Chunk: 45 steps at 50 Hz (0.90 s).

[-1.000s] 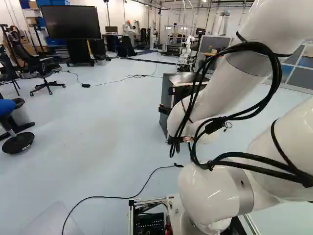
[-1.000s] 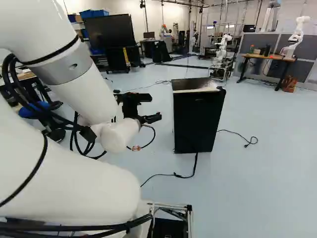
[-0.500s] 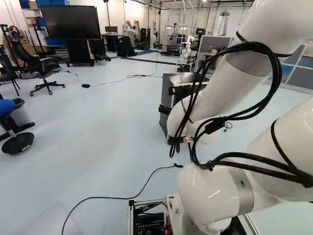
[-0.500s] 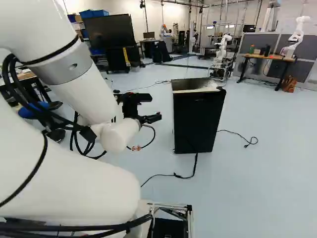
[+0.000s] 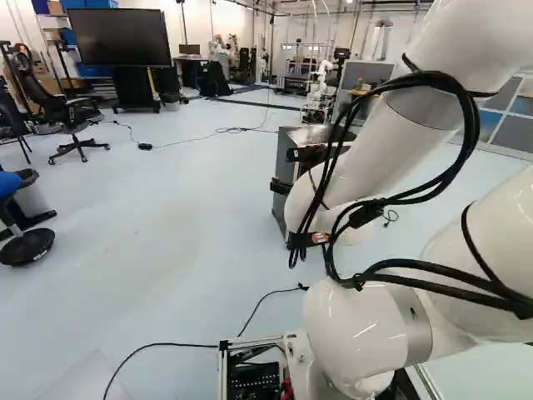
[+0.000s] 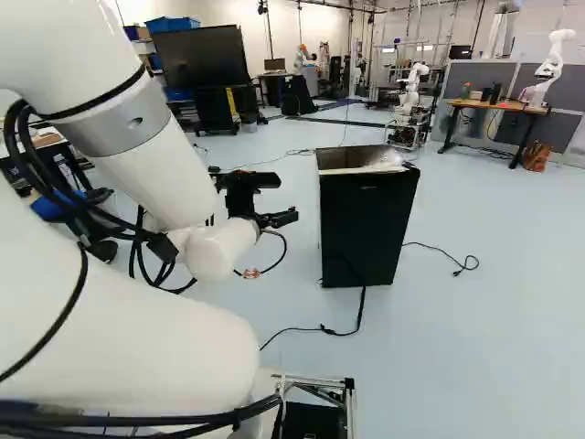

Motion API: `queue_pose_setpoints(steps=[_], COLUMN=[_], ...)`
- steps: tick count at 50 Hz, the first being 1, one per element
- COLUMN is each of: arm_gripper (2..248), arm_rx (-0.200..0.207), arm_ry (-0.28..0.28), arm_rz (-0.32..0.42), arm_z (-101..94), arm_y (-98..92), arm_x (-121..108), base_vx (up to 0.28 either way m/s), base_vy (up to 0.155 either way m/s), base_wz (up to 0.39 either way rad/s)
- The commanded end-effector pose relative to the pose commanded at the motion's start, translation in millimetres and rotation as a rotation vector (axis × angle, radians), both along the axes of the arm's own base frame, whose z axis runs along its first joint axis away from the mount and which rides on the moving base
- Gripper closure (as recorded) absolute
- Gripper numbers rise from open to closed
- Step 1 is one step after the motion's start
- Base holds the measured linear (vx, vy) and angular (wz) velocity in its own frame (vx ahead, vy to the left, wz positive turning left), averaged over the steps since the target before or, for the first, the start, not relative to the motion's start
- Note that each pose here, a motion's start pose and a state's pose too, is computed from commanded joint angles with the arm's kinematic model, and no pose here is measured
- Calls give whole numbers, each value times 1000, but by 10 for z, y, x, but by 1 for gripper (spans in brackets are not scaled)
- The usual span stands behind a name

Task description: Grab a drink from the fridge

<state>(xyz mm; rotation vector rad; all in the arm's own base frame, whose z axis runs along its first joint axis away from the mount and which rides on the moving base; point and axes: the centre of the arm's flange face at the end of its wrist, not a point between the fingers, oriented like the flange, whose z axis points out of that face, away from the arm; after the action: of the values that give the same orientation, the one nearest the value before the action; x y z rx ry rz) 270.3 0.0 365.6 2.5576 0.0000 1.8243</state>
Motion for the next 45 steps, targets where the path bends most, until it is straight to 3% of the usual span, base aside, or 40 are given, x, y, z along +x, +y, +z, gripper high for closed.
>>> queue_pose_setpoints(steps=[45], arm_gripper=[3], arm_rx=[0], arm_ry=[0], arm_rz=[0], arm_z=[0], arm_y=[0], arm_x=[0], base_vx=[112], base_vy=[2], base_wz=[4])
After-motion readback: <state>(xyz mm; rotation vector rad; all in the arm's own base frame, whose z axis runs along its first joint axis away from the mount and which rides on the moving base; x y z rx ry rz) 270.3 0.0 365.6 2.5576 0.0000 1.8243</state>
